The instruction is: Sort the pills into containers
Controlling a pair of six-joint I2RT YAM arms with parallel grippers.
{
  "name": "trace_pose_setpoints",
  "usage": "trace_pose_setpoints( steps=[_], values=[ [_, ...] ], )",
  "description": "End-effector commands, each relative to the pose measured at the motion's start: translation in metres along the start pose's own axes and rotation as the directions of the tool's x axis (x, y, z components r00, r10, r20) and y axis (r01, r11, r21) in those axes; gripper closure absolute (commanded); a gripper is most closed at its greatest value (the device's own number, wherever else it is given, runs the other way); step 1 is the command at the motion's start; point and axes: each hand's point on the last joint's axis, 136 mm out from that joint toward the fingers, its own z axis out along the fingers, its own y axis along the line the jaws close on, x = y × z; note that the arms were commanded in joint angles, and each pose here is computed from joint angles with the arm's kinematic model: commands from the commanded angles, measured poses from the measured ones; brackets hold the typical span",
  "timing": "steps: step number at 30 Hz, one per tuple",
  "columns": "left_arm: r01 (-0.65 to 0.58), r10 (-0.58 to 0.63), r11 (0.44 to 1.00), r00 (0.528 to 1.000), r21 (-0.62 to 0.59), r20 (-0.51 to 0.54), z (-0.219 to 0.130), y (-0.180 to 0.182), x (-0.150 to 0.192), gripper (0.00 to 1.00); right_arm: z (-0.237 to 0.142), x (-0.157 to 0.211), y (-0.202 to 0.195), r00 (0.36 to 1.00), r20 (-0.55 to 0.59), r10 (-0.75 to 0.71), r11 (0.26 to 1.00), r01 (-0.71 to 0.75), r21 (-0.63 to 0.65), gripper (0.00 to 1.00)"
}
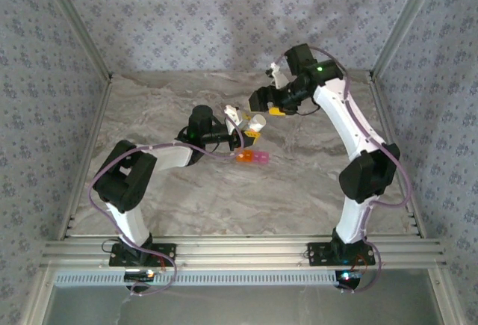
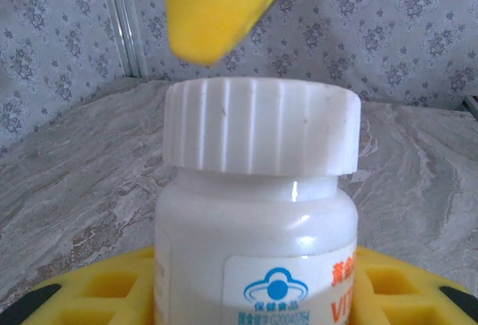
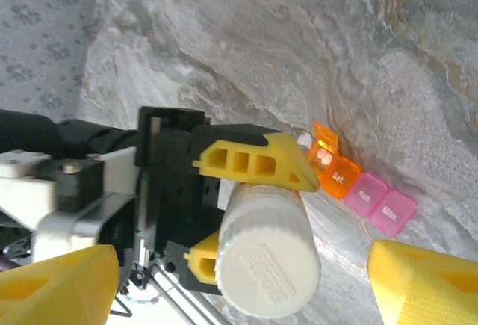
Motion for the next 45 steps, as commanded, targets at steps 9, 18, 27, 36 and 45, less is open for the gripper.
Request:
trace_pose_setpoints(
  steps=[9,18,27,36,45],
  values=[
    [0.048,-0.057,0.997,0.990,0.065,0.132,-0.002,0.000,-0.036,1.00,-0.052,-0.017,0.005,0.942,0.282,-0.179,0.977,0.204,-0.062,0.20],
    [0.067,-0.083,0.991,0.987,0.120,0.137,-0.001,-0.003,-0.043,1.00,-0.043,-0.015,0.004,0.943,0.251,-0.219,0.967,0.243,-0.072,0.24],
    [0.074,-0.092,0.988,0.987,0.133,0.133,0.000,-0.003,-0.046,1.00,-0.020,-0.004,0.009,0.950,0.181,-0.254,0.959,0.271,-0.078,0.23],
    [0.080,-0.097,0.987,0.987,0.137,0.124,0.001,-0.003,-0.045,1.00,-0.006,0.004,0.012,0.954,0.128,-0.272,0.956,0.283,-0.079,0.29],
    [0.086,-0.103,0.987,0.988,0.138,0.118,0.001,-0.003,-0.044,1.00,0.001,0.009,0.010,0.958,0.101,-0.268,0.958,0.276,-0.082,0.40]
  ],
)
